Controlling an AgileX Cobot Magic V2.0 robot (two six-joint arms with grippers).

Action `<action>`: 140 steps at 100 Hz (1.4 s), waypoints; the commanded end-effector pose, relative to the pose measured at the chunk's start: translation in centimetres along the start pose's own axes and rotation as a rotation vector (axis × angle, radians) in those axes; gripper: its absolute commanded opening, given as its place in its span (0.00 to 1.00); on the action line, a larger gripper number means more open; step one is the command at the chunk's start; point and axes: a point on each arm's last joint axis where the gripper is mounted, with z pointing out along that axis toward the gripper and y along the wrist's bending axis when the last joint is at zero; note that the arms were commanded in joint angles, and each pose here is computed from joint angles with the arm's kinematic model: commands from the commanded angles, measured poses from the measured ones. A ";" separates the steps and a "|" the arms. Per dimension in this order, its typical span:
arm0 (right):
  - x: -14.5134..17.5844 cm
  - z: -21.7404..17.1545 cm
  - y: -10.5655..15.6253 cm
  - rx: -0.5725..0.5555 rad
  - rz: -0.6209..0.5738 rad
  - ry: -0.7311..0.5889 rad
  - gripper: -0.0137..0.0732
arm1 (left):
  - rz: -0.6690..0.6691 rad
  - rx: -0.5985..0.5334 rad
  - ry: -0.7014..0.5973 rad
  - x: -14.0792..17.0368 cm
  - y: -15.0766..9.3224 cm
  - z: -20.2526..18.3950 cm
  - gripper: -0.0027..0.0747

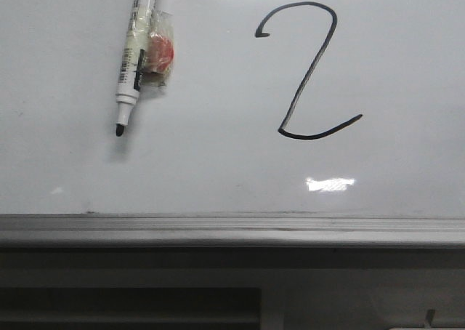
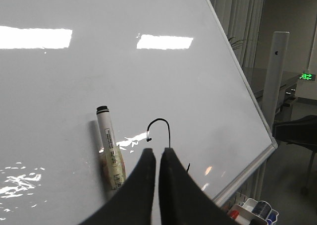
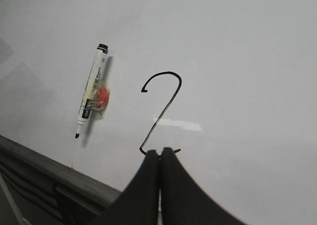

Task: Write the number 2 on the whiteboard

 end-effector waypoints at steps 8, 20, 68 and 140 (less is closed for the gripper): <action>-1.1 -0.2 -0.2 0.033 0.011 -0.057 0.10 | -0.002 -0.007 -0.018 -0.8 0.0 0.1 0.01; -1.1 -0.2 -0.2 0.033 0.011 -0.057 0.10 | -0.002 -0.007 -0.018 -0.8 0.0 0.1 0.01; -1.1 -0.2 -0.2 0.033 0.011 -0.057 0.10 | 0.114 -0.181 -0.039 0.1 1.2 0.2 0.01; -1.1 -0.2 -0.2 0.033 0.011 -0.057 0.10 | 0.241 -0.783 -0.034 4.5 4.0 -3.6 0.01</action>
